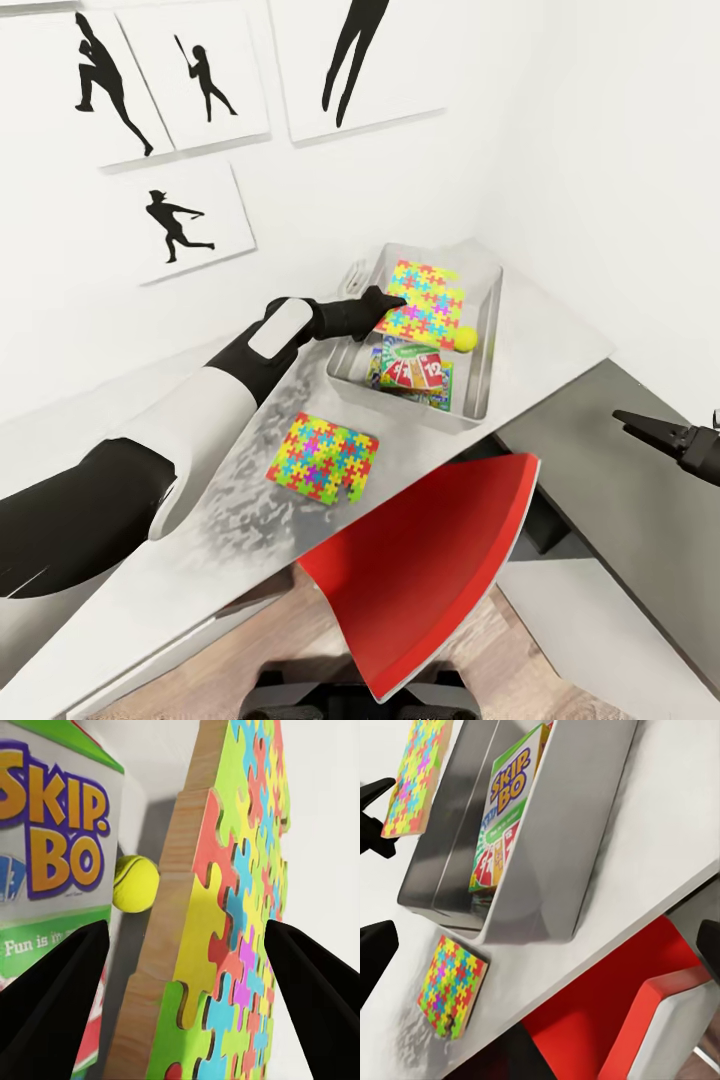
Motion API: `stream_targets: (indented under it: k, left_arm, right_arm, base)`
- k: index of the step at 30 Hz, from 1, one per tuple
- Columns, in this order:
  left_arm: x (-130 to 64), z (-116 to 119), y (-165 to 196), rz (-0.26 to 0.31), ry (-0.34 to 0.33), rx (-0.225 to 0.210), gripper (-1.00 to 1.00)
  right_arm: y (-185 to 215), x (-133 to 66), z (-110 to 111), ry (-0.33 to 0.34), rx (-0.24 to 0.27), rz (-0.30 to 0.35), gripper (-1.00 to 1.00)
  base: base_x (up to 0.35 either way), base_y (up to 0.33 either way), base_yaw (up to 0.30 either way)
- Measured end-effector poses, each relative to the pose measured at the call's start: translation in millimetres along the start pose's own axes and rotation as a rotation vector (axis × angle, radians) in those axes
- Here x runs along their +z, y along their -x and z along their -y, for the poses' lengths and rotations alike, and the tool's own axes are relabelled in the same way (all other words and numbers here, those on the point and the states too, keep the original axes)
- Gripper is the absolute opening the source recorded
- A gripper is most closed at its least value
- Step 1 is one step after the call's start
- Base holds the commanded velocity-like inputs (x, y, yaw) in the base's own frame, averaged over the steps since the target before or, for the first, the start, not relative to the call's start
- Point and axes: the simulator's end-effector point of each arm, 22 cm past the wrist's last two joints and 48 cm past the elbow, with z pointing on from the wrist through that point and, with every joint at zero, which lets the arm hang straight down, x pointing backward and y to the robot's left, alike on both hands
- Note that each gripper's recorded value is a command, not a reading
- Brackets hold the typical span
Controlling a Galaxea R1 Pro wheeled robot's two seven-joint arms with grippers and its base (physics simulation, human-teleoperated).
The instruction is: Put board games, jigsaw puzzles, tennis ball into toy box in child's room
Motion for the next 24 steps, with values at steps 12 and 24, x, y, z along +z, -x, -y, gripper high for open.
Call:
stream_targets:
  k: [12,24]
  left_arm:
    - [3.5,-3.1,5.5,0.009,0.045,0.03,-1.0]
    - [8.3,-13.3,3.5,0.006,0.066,0.028,-1.0]
  right_arm:
    - [-6.0,4.8,7.8,-0.009,0.011,-0.013,1.0]
    - [-11.7,9.1,15.8,-0.019,0.021,-0.025,1.0]
  base:
    - [0.0,0.0,0.0]
    - [0.0,0.0,0.0]
